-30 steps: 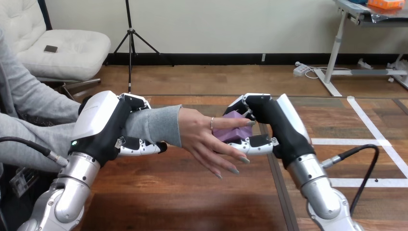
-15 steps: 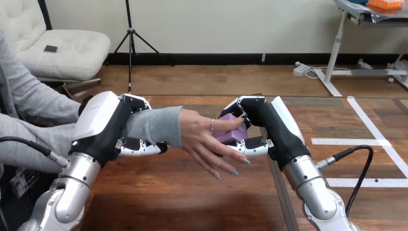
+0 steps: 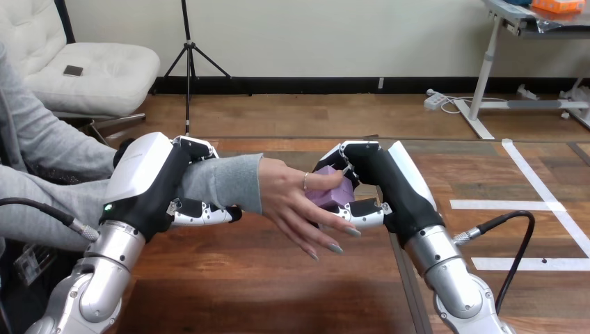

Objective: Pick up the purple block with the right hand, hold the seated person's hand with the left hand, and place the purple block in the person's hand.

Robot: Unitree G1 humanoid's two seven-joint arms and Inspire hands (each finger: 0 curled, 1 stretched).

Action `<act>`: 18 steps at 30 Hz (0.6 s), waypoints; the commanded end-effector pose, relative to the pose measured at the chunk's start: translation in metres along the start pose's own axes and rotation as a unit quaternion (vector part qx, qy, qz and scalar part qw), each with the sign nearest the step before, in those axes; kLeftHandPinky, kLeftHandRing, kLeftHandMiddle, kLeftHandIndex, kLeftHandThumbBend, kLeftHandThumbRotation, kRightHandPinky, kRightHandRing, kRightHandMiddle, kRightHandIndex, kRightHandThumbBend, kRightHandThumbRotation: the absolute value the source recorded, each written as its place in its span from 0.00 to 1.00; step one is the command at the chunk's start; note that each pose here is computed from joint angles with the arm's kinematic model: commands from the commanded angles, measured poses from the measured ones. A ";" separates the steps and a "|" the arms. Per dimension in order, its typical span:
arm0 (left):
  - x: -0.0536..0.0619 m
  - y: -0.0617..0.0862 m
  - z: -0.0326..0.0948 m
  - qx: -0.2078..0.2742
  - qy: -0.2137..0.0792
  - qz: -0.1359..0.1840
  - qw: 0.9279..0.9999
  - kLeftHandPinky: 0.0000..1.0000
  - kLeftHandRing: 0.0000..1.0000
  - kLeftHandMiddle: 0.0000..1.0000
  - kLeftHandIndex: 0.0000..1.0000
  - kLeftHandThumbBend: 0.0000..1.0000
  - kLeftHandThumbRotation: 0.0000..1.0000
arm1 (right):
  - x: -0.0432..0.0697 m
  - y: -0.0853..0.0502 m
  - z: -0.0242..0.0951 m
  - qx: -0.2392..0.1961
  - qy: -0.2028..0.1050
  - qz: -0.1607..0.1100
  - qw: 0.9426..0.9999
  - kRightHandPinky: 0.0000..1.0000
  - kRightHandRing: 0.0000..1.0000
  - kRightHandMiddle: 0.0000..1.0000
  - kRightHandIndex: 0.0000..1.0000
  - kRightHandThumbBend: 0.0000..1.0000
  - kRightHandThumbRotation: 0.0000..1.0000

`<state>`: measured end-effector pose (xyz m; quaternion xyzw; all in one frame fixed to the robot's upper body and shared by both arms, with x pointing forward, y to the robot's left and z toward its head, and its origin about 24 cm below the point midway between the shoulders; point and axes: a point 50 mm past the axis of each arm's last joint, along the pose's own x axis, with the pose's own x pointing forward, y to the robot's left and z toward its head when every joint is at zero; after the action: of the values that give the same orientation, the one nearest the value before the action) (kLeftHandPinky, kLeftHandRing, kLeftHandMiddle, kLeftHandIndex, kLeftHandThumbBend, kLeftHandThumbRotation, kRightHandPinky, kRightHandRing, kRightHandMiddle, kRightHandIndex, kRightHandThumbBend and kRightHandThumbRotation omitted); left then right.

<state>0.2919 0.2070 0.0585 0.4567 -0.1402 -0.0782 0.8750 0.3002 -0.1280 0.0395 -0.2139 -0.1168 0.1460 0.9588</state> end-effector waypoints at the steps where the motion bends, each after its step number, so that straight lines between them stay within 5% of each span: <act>1: 0.029 0.022 0.033 -0.030 -0.080 0.066 0.994 0.17 0.22 0.29 0.33 0.71 0.00 | 0.022 0.002 0.026 0.003 -0.053 0.000 0.999 0.31 0.34 0.40 0.42 0.86 0.00; 18: 0.028 0.022 0.033 -0.027 -0.078 0.068 0.994 0.17 0.22 0.29 0.33 0.71 0.00 | 0.022 0.002 0.025 0.006 -0.049 0.002 0.999 0.30 0.34 0.39 0.42 0.85 0.00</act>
<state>0.2918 0.2079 0.0579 0.4569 -0.1383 -0.0774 0.8753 0.3002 -0.1261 0.0387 -0.2106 -0.1135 0.1462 0.9599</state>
